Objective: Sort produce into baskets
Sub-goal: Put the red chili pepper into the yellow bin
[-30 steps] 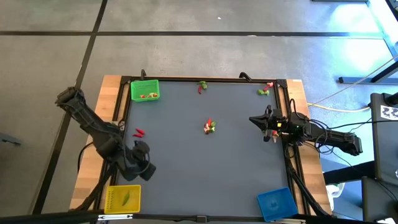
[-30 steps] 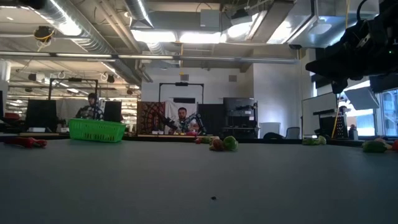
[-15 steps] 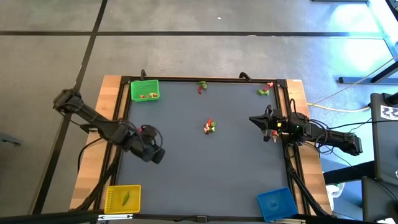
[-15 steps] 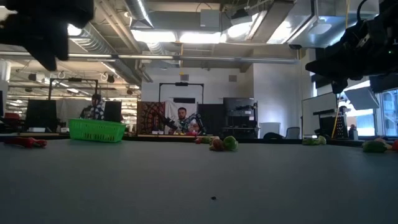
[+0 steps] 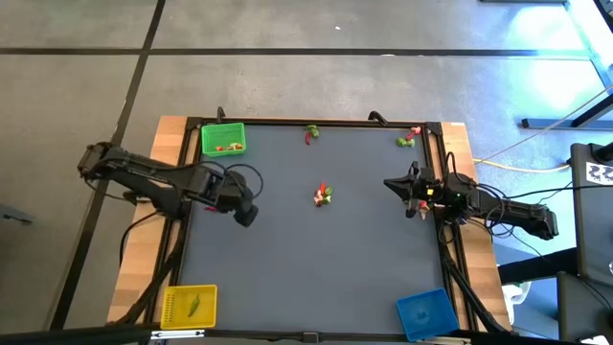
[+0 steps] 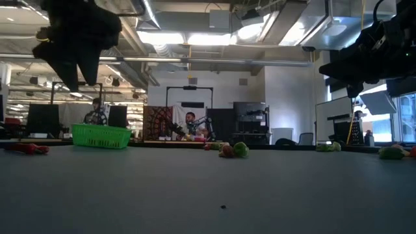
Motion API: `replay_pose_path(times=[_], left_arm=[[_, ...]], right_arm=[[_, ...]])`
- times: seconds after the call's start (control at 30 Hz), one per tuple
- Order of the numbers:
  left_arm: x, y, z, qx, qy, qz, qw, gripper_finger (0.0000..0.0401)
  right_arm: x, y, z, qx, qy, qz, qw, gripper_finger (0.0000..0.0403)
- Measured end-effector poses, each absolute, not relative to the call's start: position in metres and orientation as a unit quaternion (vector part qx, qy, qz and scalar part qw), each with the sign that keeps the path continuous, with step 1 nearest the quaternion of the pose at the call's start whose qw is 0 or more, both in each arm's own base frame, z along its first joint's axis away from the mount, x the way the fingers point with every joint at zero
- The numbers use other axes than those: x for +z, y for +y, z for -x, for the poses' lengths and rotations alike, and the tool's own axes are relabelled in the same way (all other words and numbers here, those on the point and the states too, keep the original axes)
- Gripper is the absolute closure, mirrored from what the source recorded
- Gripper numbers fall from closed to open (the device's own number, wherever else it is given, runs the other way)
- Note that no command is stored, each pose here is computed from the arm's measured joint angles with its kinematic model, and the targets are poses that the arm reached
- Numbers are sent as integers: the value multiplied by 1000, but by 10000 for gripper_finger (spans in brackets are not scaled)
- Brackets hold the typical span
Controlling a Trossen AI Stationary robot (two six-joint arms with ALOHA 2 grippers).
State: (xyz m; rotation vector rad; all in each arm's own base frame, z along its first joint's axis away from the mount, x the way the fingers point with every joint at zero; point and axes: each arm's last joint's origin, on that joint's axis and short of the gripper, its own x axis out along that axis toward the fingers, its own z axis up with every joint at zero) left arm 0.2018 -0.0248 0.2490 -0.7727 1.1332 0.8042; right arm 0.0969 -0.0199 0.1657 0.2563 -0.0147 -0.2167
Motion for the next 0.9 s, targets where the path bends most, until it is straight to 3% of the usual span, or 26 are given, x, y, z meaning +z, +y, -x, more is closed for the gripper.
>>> replay_pose_path(times=[0.2,0.57,0.9], left_arm=[[249,-10,-201,335,541,286,717,147],[247,-3,-186,282,638,138,703,148],[231,-2,-180,239,676,59,695,177]], right_arm=[[166,-20,-97,-111,-8,-127,986,386],[166,-20,-97,-117,-9,-127,985,386],[166,-20,-97,-118,-10,-127,985,386]])
